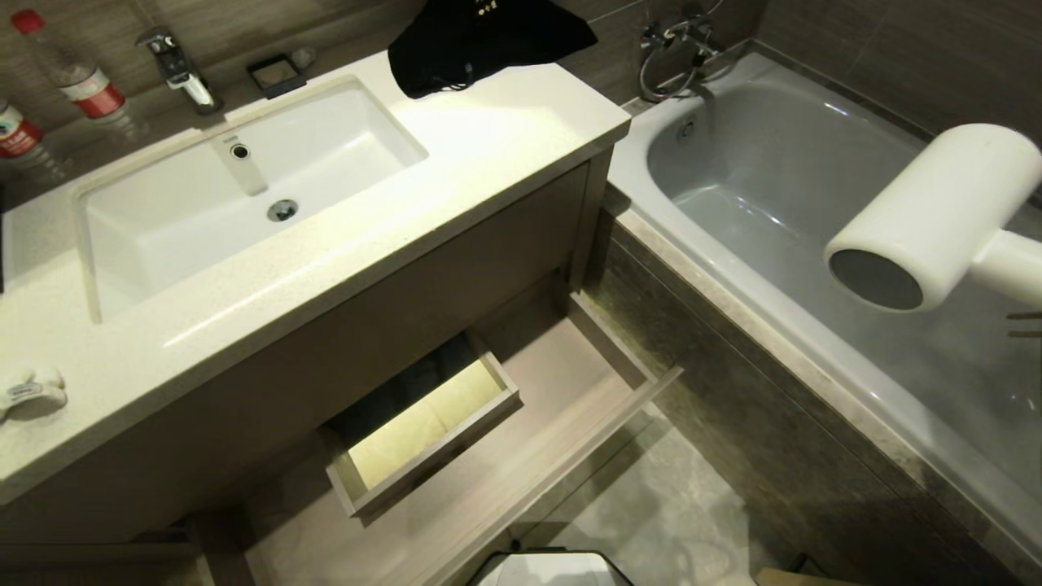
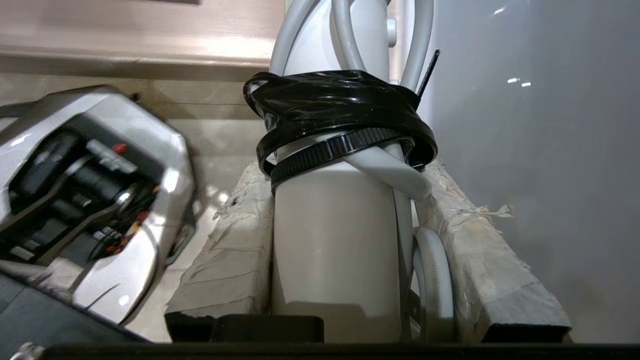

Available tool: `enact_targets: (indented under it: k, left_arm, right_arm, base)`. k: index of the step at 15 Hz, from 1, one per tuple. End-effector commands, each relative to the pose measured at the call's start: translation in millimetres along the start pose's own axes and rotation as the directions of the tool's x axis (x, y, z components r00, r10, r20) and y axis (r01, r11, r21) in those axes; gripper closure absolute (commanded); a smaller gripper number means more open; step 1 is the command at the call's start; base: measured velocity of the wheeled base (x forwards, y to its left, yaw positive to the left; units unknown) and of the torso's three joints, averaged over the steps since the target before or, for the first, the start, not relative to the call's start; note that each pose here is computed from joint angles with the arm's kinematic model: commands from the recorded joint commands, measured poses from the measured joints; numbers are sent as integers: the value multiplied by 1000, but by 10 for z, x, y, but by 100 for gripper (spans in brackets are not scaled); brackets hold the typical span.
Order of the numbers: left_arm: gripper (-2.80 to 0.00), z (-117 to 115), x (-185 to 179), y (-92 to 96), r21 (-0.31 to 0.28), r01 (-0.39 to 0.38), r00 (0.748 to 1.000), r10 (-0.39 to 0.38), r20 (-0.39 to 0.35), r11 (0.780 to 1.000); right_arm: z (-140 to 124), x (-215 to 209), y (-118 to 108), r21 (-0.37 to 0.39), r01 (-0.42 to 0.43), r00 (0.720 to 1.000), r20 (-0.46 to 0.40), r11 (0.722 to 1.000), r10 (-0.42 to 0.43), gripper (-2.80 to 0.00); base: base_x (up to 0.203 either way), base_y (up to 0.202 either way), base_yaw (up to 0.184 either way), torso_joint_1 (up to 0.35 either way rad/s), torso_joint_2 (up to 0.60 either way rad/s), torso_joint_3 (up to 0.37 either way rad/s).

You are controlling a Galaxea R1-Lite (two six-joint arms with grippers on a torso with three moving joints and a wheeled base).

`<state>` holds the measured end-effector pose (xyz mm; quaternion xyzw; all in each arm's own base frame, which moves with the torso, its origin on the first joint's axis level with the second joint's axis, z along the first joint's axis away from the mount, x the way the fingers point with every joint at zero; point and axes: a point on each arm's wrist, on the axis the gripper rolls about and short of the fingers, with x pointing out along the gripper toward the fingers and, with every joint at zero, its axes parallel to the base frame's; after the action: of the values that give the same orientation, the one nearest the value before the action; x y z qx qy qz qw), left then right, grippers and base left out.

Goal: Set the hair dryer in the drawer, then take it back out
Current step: Put it into the drawer

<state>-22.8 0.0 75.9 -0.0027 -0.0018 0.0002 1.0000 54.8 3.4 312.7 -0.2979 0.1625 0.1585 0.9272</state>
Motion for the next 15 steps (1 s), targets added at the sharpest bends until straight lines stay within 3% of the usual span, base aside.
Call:
enact_targets:
  k: [1, 15]
  left_arm:
    - [0, -1, 0, 0, -1, 0, 1000, 0, -1, 1000]
    - [0, 0, 1, 0, -1, -1, 1000, 1, -2, 1000]
  right_arm:
    - [-9, 7, 5, -2, -6, 1000, -4, 1000, 6, 0]
    - [-35, 7, 20, 5, -10, 1000, -22, 1000, 10, 0]
  base:
    - [4, 0, 115, 6, 6, 2]
    - [0, -8, 170, 2, 2, 3]
